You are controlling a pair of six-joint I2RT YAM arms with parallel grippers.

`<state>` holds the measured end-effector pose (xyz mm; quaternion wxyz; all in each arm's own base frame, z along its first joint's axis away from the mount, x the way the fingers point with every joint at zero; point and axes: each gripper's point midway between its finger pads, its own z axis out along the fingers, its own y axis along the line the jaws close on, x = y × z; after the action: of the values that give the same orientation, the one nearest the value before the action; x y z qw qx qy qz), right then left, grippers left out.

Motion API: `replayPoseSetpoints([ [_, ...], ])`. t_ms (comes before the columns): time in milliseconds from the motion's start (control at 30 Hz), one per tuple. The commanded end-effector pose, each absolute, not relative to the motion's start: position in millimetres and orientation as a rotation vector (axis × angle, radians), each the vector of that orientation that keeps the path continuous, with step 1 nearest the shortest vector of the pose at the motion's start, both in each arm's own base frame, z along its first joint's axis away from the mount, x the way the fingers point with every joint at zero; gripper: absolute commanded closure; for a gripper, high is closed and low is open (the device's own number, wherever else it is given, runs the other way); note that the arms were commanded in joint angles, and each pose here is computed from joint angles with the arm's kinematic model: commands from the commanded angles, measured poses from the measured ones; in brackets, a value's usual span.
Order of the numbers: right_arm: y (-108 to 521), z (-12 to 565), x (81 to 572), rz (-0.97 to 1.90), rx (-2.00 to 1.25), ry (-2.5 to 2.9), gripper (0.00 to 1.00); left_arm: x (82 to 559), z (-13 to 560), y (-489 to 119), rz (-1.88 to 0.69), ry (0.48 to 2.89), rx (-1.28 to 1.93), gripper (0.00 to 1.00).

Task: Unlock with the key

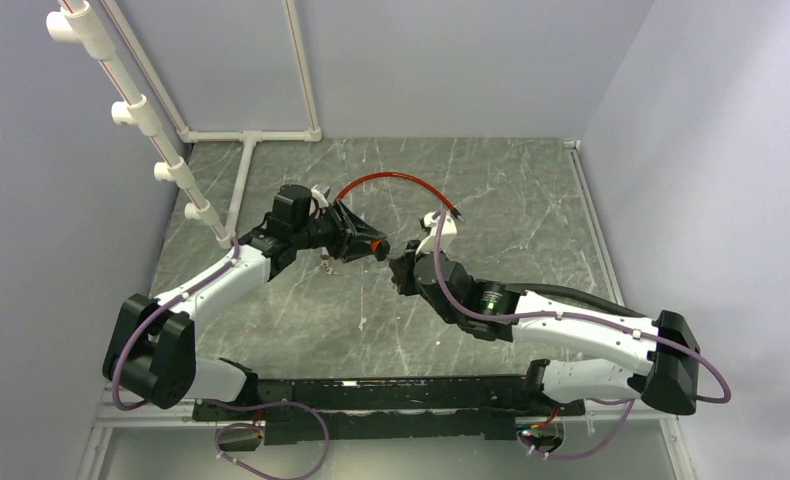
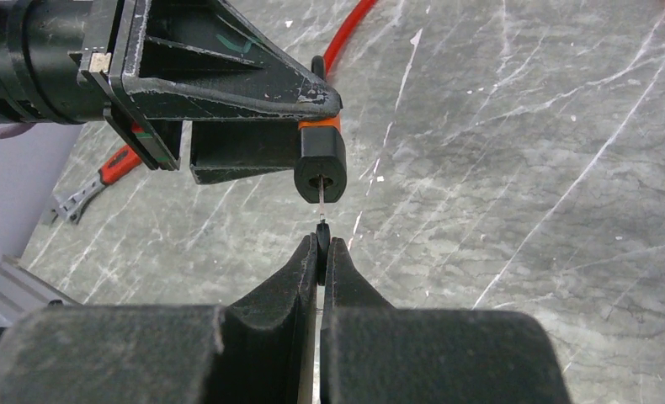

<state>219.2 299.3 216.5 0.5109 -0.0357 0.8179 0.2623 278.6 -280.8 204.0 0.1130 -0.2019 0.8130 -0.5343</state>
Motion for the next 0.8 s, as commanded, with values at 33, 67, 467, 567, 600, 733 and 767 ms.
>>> replayPoseSetpoints([
  [33,307.1,243.5,229.8,0.644,-0.044,1.902,1.0,283.5,228.9,-283.1,-1.603,2.298,-0.502,1.0],
  [67,307.7,242.6,230.6,0.639,-0.044,1.901,1.0,283.6,228.4,-282.8,-1.6,2.299,-0.504,1.0],
  [467,318.1,227.7,244.3,0.54,-0.035,1.932,1.0,283.6,226.6,-281.8,-1.576,2.299,-0.522,1.0],
  [567,321.8,227.0,246.2,0.541,-0.038,1.925,1.0,283.2,226.4,-282.7,-1.579,2.302,-0.519,1.0],
  [600,322.8,226.8,247.1,0.539,-0.041,1.922,1.0,282.8,226.8,-283.2,-1.582,2.303,-0.518,1.0],
  [733,328.3,223.1,249.4,0.493,-0.063,1.909,1.0,280.5,218.3,-275.7,-1.51,2.328,-0.616,1.0],
  [767,329.3,222.2,249.6,0.474,-0.063,1.906,1.0,280.3,218.7,-274.7,-1.512,2.319,-0.635,1.0],
])
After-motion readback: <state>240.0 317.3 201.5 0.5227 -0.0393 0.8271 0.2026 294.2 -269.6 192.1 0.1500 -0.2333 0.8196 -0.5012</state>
